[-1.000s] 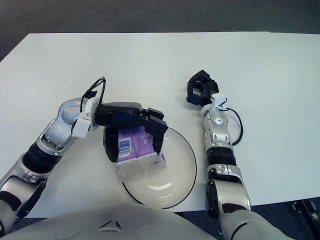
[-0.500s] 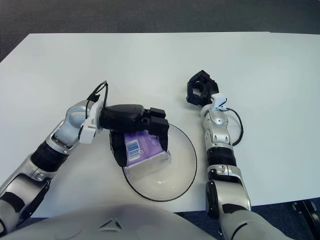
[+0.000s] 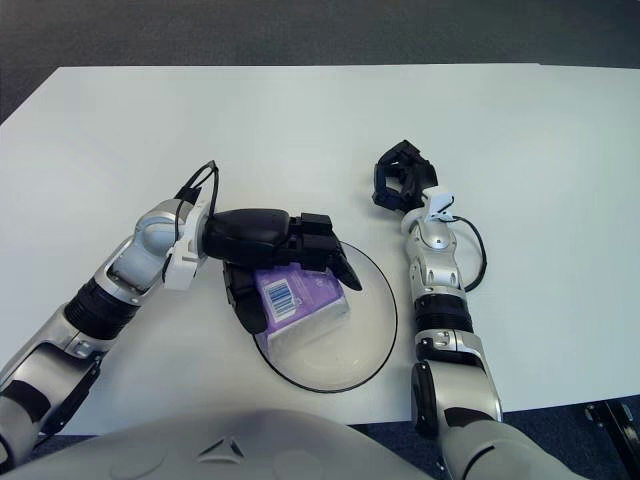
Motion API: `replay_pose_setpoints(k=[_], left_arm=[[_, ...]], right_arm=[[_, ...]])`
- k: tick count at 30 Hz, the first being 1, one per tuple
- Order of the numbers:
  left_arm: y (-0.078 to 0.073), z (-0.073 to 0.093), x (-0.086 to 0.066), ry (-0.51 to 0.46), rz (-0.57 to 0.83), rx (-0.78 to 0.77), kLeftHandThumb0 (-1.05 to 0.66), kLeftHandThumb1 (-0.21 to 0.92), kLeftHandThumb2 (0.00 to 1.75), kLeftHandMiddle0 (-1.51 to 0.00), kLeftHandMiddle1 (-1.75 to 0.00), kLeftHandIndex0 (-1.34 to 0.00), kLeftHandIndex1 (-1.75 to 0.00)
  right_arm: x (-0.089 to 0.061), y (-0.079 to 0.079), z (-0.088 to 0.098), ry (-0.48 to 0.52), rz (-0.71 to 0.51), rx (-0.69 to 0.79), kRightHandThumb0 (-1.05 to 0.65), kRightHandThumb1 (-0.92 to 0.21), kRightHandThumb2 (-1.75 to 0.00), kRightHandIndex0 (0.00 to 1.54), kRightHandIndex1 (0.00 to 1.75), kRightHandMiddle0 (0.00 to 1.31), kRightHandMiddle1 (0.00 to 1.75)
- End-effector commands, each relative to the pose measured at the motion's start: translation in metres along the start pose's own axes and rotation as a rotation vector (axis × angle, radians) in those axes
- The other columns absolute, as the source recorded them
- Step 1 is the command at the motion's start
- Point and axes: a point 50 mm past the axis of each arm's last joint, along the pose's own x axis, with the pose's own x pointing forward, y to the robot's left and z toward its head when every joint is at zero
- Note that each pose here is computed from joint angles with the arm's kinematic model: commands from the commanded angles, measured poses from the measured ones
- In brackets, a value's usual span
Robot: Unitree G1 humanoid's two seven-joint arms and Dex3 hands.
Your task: Put the tissue paper into the plate.
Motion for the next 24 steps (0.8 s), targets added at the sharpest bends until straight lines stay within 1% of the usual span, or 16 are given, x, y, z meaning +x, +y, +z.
replay_pose_setpoints(k=[1,5,11,14,18,21,24], left_arm=[[0.002,-0.001,-0.001,-0.006,0.0,0.029,-1.04,0.92,0.83,0.0,-0.36,0.0,-0.35],[0.007,0.002,-0.001,-0.055,0.024,0.126,-1.05,0.92,0.88,0.0,-0.2,0.0,-0.22],[0.01,0.003,-0.001,-0.097,0.084,0.161,-1.05,0.92,0.91,0.0,-0.07,0.0,-0.07],[0.011,0.002,-0.002,-0.1,0.102,0.168,-1.05,0.92,0.91,0.0,-0.03,0.0,-0.02],[0.014,0.003,-0.004,-0.097,0.125,0.185,-1.05,0.92,0.92,0.0,-0.02,0.0,0.0],[0.015,0.002,-0.005,-0.074,0.114,0.169,-1.05,0.92,0.92,0.0,-0.01,0.0,0.0],[0.015,0.0,-0.006,-0.045,0.085,0.136,-1.05,0.92,0.91,0.0,0.0,0.0,0.0]], right_arm=[[-0.033,0.004,-0.055,0.24,-0.013,0.053,-0.43,-0.49,-1.1,1.26,1.75,0.48,1.75],[-0.033,0.005,-0.055,0.238,-0.028,0.052,-0.44,-0.46,-1.15,1.27,1.75,0.51,1.75],[-0.033,0.006,-0.054,0.236,-0.06,0.03,-0.45,-0.41,-1.2,1.27,1.75,0.54,1.75],[-0.032,0.006,-0.054,0.239,-0.075,0.02,-0.46,-0.39,-1.23,1.27,1.75,0.56,1.75],[-0.032,0.011,-0.051,0.237,-0.099,0.013,-0.46,-0.37,-1.24,1.27,1.75,0.57,1.75],[-0.035,0.031,-0.037,0.206,-0.128,0.021,-0.46,-0.37,-1.25,1.27,1.75,0.57,1.75],[-0.039,0.04,-0.028,0.198,-0.16,0.029,-0.47,-0.37,-1.25,1.29,1.75,0.57,1.75]])
